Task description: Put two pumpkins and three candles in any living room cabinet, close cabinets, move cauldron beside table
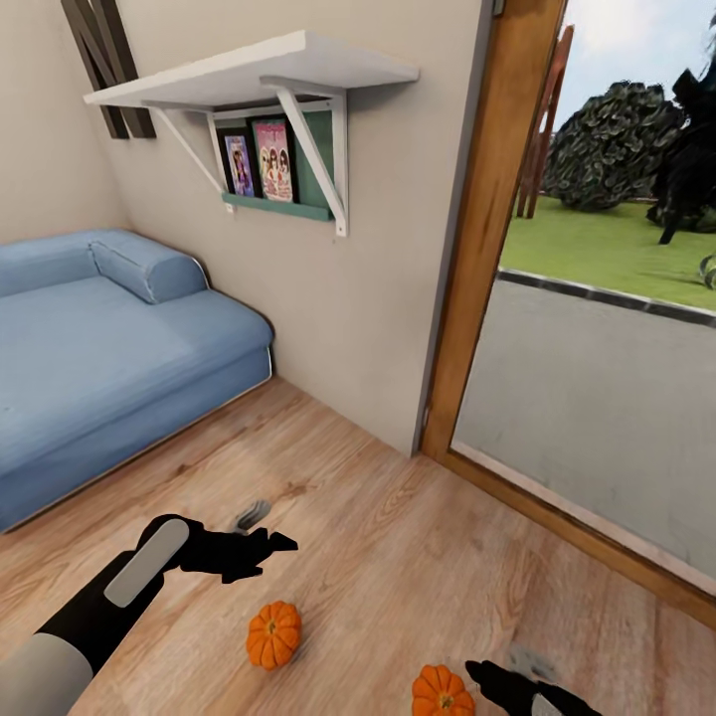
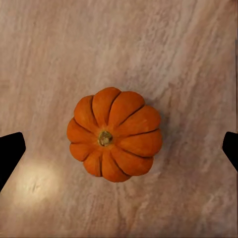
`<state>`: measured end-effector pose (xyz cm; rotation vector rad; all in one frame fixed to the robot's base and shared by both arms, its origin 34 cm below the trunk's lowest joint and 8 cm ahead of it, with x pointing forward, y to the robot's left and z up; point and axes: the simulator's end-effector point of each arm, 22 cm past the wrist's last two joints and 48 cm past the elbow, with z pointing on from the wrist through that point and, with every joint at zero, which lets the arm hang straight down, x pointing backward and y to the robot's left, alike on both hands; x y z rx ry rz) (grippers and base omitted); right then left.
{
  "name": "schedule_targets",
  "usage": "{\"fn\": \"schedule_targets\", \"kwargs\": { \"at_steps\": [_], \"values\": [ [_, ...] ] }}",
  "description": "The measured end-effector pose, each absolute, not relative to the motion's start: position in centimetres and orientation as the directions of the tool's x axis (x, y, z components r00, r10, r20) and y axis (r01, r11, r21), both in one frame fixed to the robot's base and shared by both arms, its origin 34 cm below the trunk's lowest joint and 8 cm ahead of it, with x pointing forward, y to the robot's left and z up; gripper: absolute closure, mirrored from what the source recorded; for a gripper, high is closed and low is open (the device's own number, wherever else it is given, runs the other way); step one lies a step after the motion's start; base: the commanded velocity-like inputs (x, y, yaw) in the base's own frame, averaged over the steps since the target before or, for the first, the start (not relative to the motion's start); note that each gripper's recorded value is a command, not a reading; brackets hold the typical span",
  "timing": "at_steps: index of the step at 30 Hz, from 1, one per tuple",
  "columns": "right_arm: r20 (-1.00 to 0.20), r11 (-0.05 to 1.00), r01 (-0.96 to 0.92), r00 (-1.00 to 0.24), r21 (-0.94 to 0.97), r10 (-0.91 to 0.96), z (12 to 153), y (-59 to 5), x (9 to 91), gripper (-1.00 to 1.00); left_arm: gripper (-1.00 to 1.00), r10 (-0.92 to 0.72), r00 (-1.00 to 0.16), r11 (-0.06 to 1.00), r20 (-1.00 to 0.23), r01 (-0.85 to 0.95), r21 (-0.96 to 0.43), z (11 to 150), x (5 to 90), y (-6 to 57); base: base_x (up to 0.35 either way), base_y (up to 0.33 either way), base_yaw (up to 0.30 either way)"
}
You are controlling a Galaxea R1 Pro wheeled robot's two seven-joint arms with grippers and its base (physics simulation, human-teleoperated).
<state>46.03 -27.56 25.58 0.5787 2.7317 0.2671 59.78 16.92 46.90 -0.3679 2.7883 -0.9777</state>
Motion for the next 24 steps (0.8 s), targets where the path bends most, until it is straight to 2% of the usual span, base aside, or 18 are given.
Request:
{"fn": "schedule_targets", "kwargs": {
  "at_steps": [16,24],
  "values": [
    [-0.304,0.888,0.365,-0.844,0.280,0.443,23.5,-28.3,48.9,-1.00,-1.00,-0.275,-0.959,0.746,-0.072,-0.166,-0.645,43.7,58.9,15.7,0.000,0.000,0.000],
    [-0.289,0.865,0.320,-0.849,0.387,0.443,22.5,-26.1,49.1,-1.00,-1.00,-0.263,-0.960,0.739,-0.091,-0.141,-0.659,42.9,58.8,15.2,0.000,0.000,0.000]
  ]
}}
